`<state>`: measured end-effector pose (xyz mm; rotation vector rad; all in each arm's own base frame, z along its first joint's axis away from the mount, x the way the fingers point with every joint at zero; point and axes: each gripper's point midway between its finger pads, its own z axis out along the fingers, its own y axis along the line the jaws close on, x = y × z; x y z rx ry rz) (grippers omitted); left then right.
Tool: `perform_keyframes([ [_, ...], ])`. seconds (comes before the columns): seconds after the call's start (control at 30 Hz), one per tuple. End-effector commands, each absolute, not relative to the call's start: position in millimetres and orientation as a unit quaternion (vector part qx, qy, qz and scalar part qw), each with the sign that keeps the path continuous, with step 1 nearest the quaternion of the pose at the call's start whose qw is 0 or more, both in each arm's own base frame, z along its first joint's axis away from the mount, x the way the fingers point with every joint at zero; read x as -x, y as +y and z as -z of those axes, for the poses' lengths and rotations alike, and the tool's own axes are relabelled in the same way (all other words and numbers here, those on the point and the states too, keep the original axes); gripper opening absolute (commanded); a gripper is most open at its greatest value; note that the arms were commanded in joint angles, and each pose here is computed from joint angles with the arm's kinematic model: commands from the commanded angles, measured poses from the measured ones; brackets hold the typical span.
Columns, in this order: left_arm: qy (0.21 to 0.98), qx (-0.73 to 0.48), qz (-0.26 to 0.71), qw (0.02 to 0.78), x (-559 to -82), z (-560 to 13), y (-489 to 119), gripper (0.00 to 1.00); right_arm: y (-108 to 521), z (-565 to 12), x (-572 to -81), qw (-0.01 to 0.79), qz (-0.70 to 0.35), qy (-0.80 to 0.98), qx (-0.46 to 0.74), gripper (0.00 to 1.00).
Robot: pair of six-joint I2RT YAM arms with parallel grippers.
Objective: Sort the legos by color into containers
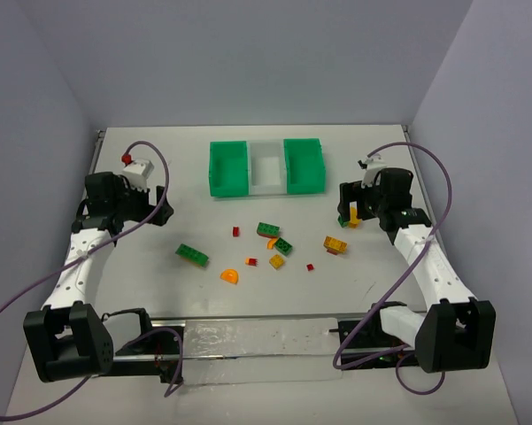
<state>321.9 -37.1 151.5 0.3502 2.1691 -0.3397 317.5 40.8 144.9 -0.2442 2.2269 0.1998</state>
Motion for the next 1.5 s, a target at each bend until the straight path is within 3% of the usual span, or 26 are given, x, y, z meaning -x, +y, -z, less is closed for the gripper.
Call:
perform_keyframes([
  [0.0, 0.848, -0.208, 0.153, 0.464, -323.9, -177.4, -47.4, 0.99, 42.9, -163.3, -327.7, 0.449, -0.085, 0.883, 0.107, 1.00],
  [0.27, 0.812, -0.374, 0.166, 0.416, -311.2, -182.9, -60.7, 0.99, 47.1, -157.0, -327.1, 0.434, -0.098, 0.888, 0.114, 1.00],
  [0.53, 0.647, -0.660, 0.155, 0.349, -262.8, -168.8, -90.9, 0.90, 52.6, -148.6, -325.9, 0.415, -0.114, 0.894, 0.121, 1.00],
  [0.67, 0.592, -0.730, 0.174, 0.294, -239.6, -139.9, -102.4, 0.89, 54.0, -143.0, -325.1, 0.403, -0.119, 0.899, 0.126, 1.00],
  [1.03, 0.533, -0.786, 0.220, 0.224, -224.8, -93.7, -119.2, 0.76, 56.2, -131.0, -321.8, 0.379, -0.126, 0.907, 0.136, 1.00],
  [1.23, 0.535, -0.792, 0.216, 0.199, -222.1, -71.6, -117.4, 0.67, 55.1, -126.8, -321.6, 0.372, -0.123, 0.910, 0.136, 1.00],
  [1.47, 0.556, -0.786, 0.185, 0.198, -230.7, -47.8, -116.1, 0.64, 55.6, -122.7, -322.7, 0.365, -0.126, 0.913, 0.136, 1.00],
])
